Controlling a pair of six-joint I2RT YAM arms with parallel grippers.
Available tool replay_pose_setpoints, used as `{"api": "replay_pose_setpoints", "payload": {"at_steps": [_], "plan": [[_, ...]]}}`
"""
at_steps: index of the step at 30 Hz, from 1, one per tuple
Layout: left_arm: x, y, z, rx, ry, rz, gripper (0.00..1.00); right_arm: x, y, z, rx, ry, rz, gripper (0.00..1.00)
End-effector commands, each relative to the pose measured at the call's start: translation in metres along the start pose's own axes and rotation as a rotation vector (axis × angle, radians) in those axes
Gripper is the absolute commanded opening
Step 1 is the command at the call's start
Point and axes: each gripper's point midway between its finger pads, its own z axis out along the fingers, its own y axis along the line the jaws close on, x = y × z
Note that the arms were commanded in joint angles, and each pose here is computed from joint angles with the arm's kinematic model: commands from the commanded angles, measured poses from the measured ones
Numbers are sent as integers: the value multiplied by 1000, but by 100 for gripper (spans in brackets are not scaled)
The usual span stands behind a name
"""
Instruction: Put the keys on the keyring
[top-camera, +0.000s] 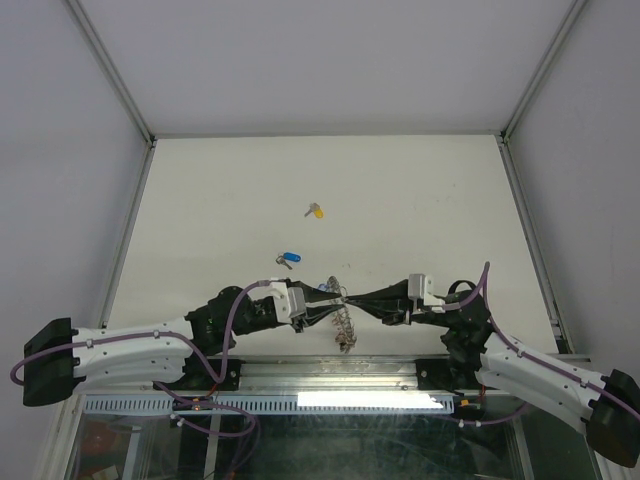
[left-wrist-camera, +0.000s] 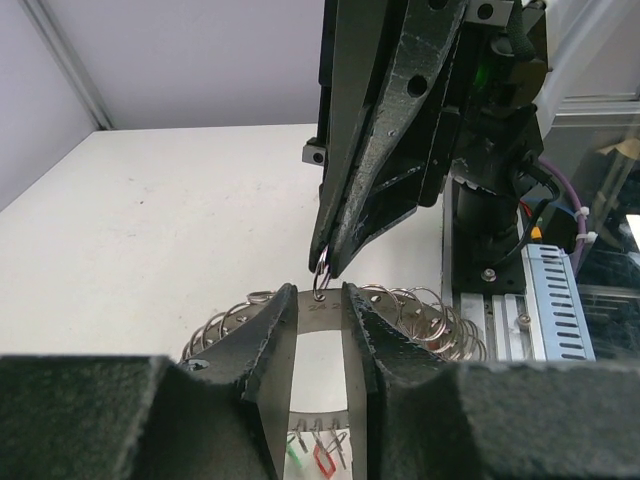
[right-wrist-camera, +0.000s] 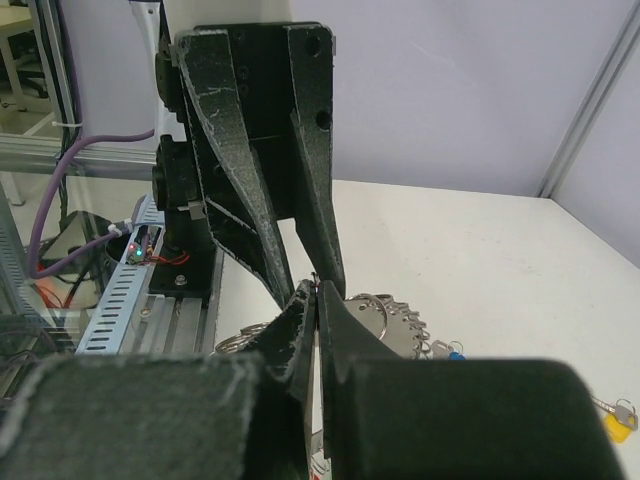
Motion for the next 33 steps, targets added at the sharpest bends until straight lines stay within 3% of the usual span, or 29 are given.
{"api": "replay_pose_setpoints", "payload": {"at_steps": [1, 14, 18, 31, 33], "plan": [[-15, 0, 6, 6, -46, -1, 24, -48, -2, 11, -22, -121, -74, 0], [-15, 4, 9, -12, -43, 18, 11, -36, 1, 11, -45, -75, -50, 0], [-16, 9, 10, -33, -43, 30, 0, -32, 3, 12, -57, -58, -39, 0], [-1, 16, 6, -78, -14, 46, 0, -9, 3, 5, -49, 152, 44, 0], [2, 16, 6, -83, -6, 50, 0, -6, -10, 3, -7, 204, -36, 5]]}}
